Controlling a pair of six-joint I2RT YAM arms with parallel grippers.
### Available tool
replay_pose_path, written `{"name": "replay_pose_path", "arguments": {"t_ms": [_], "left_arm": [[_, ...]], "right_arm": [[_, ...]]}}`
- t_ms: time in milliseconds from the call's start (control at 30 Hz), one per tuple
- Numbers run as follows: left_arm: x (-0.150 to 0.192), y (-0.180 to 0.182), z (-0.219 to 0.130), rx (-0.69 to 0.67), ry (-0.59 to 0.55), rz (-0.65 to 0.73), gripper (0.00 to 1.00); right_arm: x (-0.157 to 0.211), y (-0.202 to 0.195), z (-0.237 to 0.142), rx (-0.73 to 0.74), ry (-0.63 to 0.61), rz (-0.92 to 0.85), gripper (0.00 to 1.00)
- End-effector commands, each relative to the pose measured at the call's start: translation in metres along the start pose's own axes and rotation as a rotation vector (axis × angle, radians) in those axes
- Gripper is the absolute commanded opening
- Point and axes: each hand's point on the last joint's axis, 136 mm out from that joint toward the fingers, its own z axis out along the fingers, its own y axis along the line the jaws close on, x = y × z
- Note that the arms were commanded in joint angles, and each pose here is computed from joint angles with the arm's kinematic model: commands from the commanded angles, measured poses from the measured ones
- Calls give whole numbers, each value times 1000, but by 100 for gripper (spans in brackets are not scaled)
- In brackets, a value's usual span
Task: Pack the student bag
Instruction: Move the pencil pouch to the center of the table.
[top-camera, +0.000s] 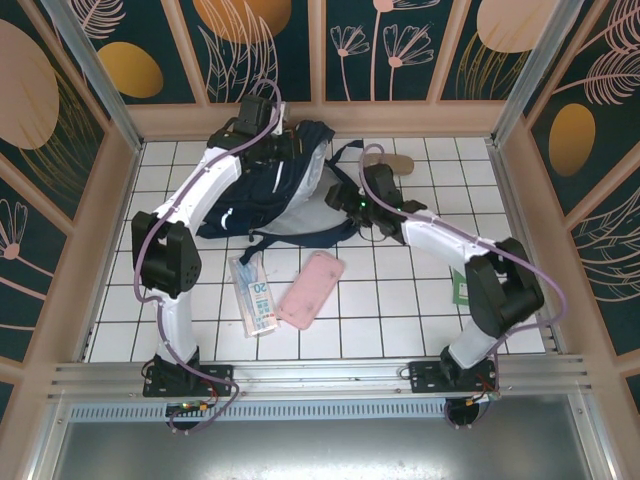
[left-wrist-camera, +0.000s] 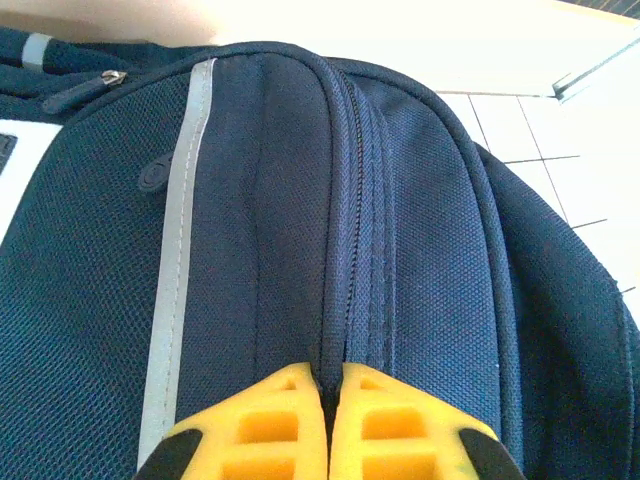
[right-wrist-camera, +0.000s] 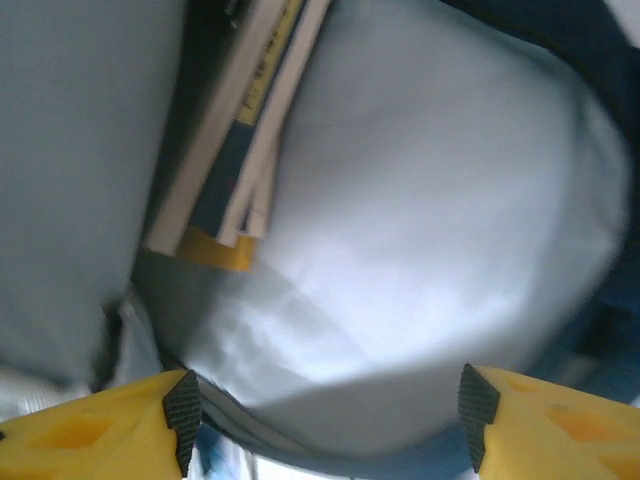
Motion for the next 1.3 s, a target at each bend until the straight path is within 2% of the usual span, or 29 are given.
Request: {"name": "replay_pose_path", "arguments": {"t_ms": [0,200,467,667,900,1133,1267], "left_arm": [[-5,21,12,-41,-39,5,0],[-2,23,14,-42,-34,-4,0],[-4,19,11,-27,-36,-12,0],[-8,12,4,-7,-48,-11,0],[-11,8,-7,-2,-60,-2,0],[-19,-3,-22,23,-90,2,0],[-18,-4,-23,37,-88,-7,0]], "right_arm": [[17,-28,-16,95,21,-50,73],[74,-18,-23,18,142,-142,62],[151,14,-11,-102,322,-256,57],[183,3,11,-48,412,-276,54],[173,-59,6,118,396,-273,54],[116,-115,-17,248,294,-258,56],[79,-126,-28,296,232,-275,62]]}}
